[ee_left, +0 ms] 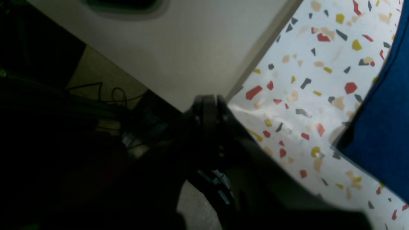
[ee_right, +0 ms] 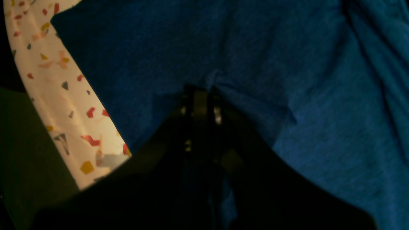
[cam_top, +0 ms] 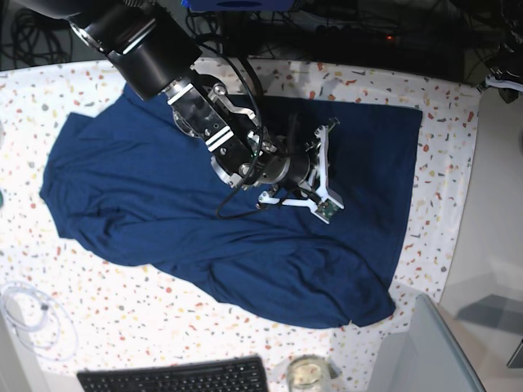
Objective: Layout the t-shirt on the table in an organized manner, then fold the t-shirt properly
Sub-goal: 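Reach the right gripper across the shirt and pull a fold flat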
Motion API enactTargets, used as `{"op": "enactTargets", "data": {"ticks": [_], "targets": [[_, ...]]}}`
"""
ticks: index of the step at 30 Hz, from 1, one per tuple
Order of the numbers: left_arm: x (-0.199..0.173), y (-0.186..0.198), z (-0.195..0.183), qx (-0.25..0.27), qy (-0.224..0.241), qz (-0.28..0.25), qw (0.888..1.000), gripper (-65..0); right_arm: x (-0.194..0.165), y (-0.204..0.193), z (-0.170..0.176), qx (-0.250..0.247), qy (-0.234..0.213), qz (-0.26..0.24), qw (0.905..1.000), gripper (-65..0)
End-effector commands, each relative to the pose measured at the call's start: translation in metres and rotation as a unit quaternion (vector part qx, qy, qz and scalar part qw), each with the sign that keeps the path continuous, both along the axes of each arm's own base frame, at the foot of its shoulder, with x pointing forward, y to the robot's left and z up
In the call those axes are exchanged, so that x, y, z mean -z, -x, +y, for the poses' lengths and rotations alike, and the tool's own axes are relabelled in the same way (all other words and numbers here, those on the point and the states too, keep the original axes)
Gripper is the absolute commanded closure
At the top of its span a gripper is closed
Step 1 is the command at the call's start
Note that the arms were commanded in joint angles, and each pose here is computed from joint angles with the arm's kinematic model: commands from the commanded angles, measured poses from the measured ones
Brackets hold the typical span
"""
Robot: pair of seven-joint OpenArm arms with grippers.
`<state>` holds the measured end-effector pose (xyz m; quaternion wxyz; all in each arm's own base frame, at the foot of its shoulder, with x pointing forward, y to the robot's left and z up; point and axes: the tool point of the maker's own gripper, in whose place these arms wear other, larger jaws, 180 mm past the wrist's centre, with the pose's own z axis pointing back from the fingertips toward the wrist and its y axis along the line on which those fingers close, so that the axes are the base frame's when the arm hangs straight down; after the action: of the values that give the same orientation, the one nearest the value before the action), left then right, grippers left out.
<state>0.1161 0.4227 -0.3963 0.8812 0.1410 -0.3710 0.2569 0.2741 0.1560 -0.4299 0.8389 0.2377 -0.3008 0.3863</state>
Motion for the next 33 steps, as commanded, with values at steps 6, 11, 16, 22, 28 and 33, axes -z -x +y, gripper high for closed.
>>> {"op": "enactTargets", "data": {"ticks": [6,11,16,22,28,33], "targets": [[-0.011,-0.003,0.007,0.004,-0.017,-0.01,1.0,0.0,-0.037,-0.021,0.026,-0.02,-0.024,-0.055,0.998,0.0],[-0.01,-0.003,0.006,0.004,-0.017,-0.01,1.0,0.0,-0.049,-0.029,0.032,-0.02,-0.041,-0.074,0.9962,0.0],[-0.01,-0.004,0.006,0.004,-0.016,-0.011,1.0,0.0,-0.066,-0.033,0.039,-0.019,-0.069,-0.098,0.9926,0.0],[-0.002,-0.014,-0.008,0.029,-0.006,-0.004,1.0,0.0,-0.084,-0.036,0.051,-0.021,-0.115,-0.132,0.9843,-0.2],[0.001,-0.02,-0.015,0.038,0.0,-0.006,0.999,0.0,-0.084,-0.028,0.059,-0.041,-0.115,-0.138,0.9829,-0.2],[0.0,-0.02,-0.014,0.037,-0.001,-0.007,0.999,0.0,-0.093,-0.031,0.066,-0.04,-0.138,-0.161,0.9764,-0.2]]}}
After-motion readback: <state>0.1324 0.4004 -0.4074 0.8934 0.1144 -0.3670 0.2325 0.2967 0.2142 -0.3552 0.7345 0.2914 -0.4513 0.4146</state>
